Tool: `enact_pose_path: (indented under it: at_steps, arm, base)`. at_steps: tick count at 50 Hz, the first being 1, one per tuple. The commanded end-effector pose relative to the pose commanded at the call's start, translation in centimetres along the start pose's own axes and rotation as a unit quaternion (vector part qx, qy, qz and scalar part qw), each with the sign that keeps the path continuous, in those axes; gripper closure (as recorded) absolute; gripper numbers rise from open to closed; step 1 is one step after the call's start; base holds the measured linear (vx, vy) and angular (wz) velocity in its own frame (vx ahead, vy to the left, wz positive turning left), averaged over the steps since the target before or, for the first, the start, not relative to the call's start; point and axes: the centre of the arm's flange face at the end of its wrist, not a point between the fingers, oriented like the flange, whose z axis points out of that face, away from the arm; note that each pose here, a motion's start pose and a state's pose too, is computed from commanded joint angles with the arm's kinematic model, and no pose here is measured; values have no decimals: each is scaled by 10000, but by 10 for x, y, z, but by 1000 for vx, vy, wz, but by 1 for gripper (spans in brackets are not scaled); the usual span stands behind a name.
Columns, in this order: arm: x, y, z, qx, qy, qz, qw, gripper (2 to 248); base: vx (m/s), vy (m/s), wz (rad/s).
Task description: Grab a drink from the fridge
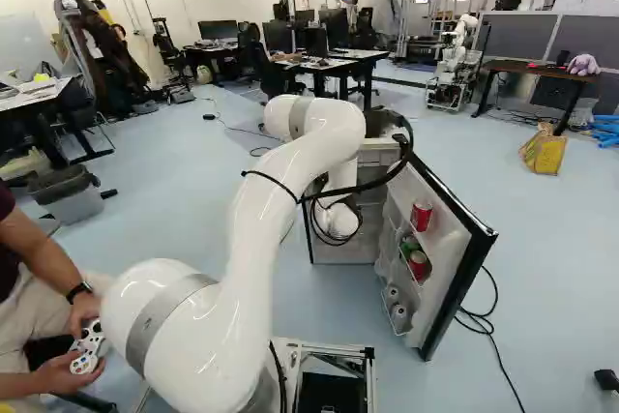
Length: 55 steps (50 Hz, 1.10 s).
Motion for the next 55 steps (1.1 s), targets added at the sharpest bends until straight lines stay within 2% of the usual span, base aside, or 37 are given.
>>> enact_pose_path:
  at_steps: [55]
  arm:
    - [28, -16, -139, -411, -193, 435, 9980, 153]
  base:
    - [0, 0, 0]
